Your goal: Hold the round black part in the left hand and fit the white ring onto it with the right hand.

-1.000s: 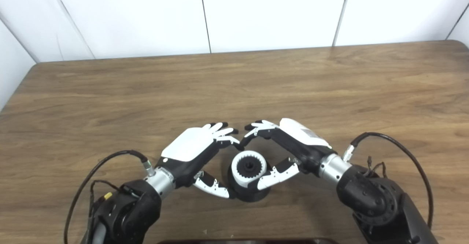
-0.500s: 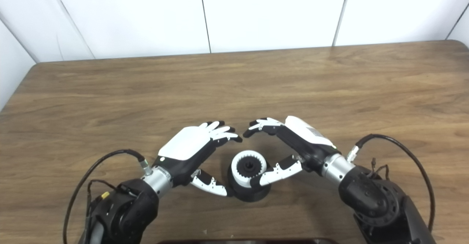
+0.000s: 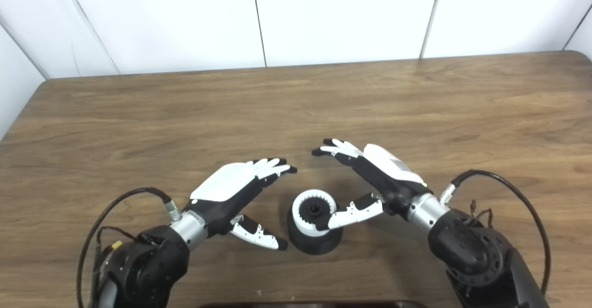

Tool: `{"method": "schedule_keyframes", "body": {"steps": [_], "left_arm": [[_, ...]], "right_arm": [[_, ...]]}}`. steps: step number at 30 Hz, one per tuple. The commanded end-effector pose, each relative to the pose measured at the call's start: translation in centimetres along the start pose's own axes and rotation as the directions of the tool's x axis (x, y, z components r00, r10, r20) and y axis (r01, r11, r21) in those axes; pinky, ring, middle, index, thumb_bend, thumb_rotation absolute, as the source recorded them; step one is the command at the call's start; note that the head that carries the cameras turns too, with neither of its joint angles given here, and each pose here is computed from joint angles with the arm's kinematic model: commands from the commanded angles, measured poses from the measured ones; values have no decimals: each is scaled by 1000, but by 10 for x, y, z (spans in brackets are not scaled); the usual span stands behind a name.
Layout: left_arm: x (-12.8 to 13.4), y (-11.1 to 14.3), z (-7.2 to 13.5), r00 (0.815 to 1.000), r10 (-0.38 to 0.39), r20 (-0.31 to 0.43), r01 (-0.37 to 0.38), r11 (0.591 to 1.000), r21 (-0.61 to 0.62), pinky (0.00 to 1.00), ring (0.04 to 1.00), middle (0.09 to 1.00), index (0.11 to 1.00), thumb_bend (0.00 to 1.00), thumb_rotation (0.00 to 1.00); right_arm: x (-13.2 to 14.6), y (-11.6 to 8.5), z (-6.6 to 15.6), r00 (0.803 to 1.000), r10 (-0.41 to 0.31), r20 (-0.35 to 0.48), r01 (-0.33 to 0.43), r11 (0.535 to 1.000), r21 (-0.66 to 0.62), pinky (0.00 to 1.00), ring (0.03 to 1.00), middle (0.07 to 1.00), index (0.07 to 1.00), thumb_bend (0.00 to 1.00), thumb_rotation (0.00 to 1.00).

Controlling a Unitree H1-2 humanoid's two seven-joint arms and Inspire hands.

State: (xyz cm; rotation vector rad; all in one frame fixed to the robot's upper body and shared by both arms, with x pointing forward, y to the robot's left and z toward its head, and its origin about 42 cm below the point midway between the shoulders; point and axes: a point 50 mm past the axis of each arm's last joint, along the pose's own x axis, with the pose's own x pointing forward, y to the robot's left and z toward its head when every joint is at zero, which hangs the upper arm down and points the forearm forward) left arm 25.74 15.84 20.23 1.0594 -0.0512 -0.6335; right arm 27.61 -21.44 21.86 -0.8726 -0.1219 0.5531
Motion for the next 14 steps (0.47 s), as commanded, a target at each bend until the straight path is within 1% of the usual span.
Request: {"method": "schedule_keyframes", "body": {"steps": [1, 3, 6, 9, 14], "left_arm": [[-6, 16, 4, 998, 58, 22, -58, 998, -25, 988, 1000, 1000, 965, 1000, 298], [-7, 20, 1, 998, 49, 36, -47, 997, -60, 997, 1000, 1000, 984, 1000, 282], [-9, 27, -3, 999, 22, 46, -17, 995, -103, 1000, 1000, 1000, 999, 1000, 333], [-11, 33, -5, 999, 9, 43, -3, 990, -138, 1000, 1000, 1000, 1000, 1000, 374], [-18, 40, -11, 999, 14, 38, -6, 978, -207, 1000, 1000, 1000, 1000, 1000, 365]], "right_arm": [[-3, -14, 8, 998, -52, 27, 53, 998, -17, 908, 1000, 985, 905, 953, 464], [-6, -15, 6, 998, -63, 12, 63, 998, 0, 910, 1000, 984, 909, 959, 455], [-10, -16, 4, 997, -79, -5, 79, 997, 24, 906, 1000, 982, 917, 942, 448], [-13, -17, 2, 996, -87, -13, 88, 995, 49, 912, 1000, 983, 938, 908, 463], [-22, -15, -4, 993, -110, -35, 113, 990, 80, 904, 994, 981, 965, 862, 567]]}}
